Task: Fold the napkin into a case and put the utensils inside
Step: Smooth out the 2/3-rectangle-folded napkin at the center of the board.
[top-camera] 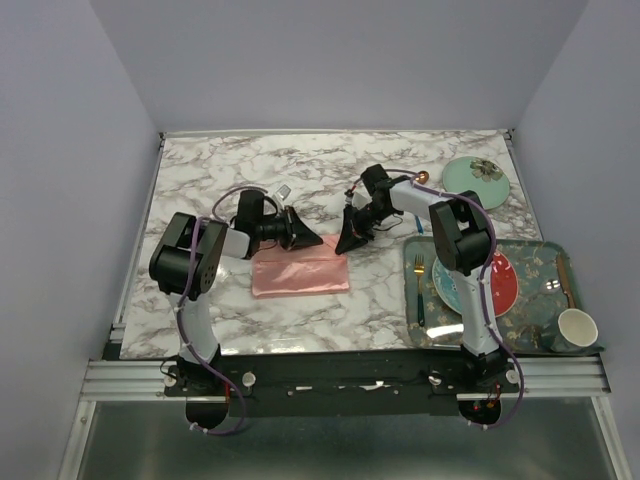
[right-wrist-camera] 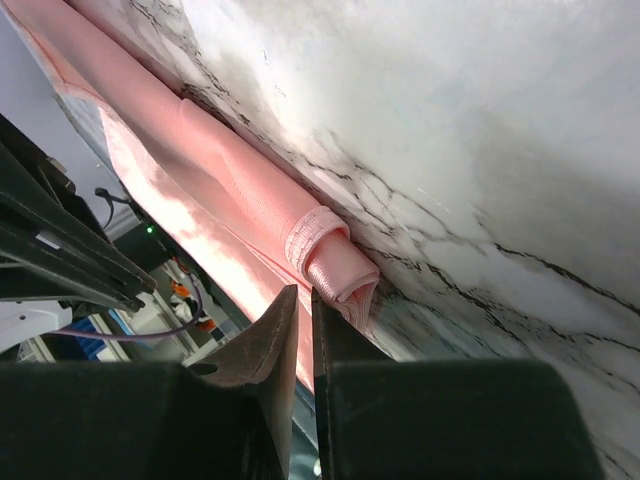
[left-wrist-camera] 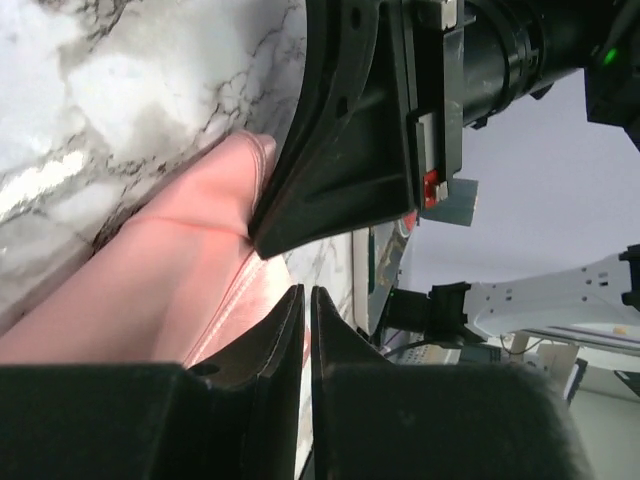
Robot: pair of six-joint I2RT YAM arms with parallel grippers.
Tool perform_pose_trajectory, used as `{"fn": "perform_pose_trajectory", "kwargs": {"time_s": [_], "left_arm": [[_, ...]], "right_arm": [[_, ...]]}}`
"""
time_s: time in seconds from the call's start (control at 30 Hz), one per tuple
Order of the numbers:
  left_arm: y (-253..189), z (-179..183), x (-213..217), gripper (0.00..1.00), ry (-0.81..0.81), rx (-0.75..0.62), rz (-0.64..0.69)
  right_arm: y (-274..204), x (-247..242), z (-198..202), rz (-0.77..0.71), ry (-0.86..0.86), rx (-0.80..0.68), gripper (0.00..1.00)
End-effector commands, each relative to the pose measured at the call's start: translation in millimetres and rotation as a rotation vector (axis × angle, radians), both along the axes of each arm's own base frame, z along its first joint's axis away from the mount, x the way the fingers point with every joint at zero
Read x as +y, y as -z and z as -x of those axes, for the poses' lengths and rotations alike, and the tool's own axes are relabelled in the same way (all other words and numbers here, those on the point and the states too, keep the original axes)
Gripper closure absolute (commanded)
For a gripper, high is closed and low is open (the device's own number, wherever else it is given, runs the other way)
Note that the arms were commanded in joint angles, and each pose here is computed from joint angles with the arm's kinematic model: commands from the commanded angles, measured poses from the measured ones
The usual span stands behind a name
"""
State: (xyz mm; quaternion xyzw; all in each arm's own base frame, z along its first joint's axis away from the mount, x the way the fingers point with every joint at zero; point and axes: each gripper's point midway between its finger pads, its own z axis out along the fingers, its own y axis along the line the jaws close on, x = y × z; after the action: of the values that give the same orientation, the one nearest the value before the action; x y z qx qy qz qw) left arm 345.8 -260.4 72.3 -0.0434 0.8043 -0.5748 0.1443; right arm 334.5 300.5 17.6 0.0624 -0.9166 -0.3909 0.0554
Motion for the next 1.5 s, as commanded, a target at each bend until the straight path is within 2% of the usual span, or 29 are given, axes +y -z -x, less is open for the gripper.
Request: {"fn": "perform_pose_trajectory", "kwargs": {"time_s": [0.0,0.2,0.23,0.27,0.33,0.37,0.4,0.43,0.47,0.5,0.53,0.57,0.6,0.63,0.73,0.77,0.8,0.83,0.87,0.93,0.97,1.03,1.07,1.17,1.3,1.37,1.4,1.47], "left_arm": [[23,15,27,0.81,-0.041,0.107,0.015],[58,7,70,0.64,-0.124,0.214,-0.017],[57,9,73,0.57,-0.123,0.217,-0.011],[60,14,78,0.54,-0.119,0.246,-0.016],[54,21,84,0.45,-0.083,0.214,-0.017],[56,27,93,0.41,-0.093,0.254,-0.024],[51,27,104,0.38,-0.106,0.243,-0.026],[50,30,113,0.30,-0.083,0.181,-0.043],[46,34,120,0.26,-0.081,0.221,-0.049],[37,30,133,0.22,-0.093,0.180,-0.061],[24,29,134,0.15,-0.066,0.149,-0.041],[12,25,135,0.12,-0.039,0.105,-0.047],[-6,20,134,0.04,-0.033,0.056,-0.047],[-16,18,126,0.01,-0.012,0.029,-0.044],[-48,10,92,0.01,0.044,-0.038,-0.009],[-55,1,79,0.01,0.055,-0.124,0.001],[-58,-1,69,0.01,0.027,-0.046,0.042],[-58,-4,59,0.01,0.029,-0.049,0.057],[-64,-9,41,0.01,0.049,-0.127,0.079],[-55,-20,24,0.01,-0.006,-0.019,0.137],[-67,-26,10,0.01,-0.001,-0.085,0.183],[-53,-37,-4,0.01,-0.054,0.034,0.240],[-63,-43,-12,0.01,-0.048,-0.022,0.281],[-38,-44,-37,0.01,-0.034,0.049,0.274],[6,-42,-26,0.01,-0.080,0.136,0.214],[24,-40,-6,0.01,-0.116,0.191,0.169],[26,-39,1,0.01,-0.115,0.161,0.147],[34,-33,21,0.01,-0.129,0.202,0.129]], "right_arm": [[53,-39,7,0.259,-0.009,-0.015,0.81],[58,-43,13,0.289,-0.005,0.008,0.80],[58,-44,14,0.291,-0.005,0.012,0.80],[59,-45,14,0.298,-0.008,0.009,0.80],[60,-47,14,0.315,-0.012,0.004,0.80],[60,-48,14,0.318,-0.018,0.002,0.81],[60,-50,15,0.322,-0.021,0.005,0.80],[59,-49,15,0.322,-0.026,0.001,0.80],[59,-50,15,0.323,-0.030,0.001,0.80],[59,-49,15,0.321,-0.034,0.005,0.80],[58,-48,14,0.316,-0.035,0.003,0.80],[58,-48,14,0.313,-0.036,0.005,0.80],[58,-47,14,0.309,-0.036,0.004,0.80],[56,-45,14,0.300,-0.038,0.004,0.80],[55,-42,11,0.284,-0.035,0.001,0.80],[54,-42,11,0.284,-0.035,-0.001,0.80],[54,-42,10,0.283,-0.036,-0.003,0.80],[54,-42,9,0.286,-0.036,-0.007,0.80],[54,-42,10,0.287,-0.036,-0.009,0.80],[54,-42,10,0.288,-0.034,-0.007,0.80],[54,-43,9,0.290,-0.030,-0.008,0.80],[54,-43,8,0.291,-0.029,-0.015,0.80],[54,-43,8,0.294,-0.027,-0.011,0.80],[56,-44,8,0.304,-0.022,-0.012,0.79],[56,-47,9,0.320,-0.020,-0.010,0.79],[57,-47,11,0.324,-0.020,-0.005,0.79],[57,-48,12,0.326,-0.019,0.001,0.79],[58,-50,12,0.335,-0.016,0.002,0.79]]}}
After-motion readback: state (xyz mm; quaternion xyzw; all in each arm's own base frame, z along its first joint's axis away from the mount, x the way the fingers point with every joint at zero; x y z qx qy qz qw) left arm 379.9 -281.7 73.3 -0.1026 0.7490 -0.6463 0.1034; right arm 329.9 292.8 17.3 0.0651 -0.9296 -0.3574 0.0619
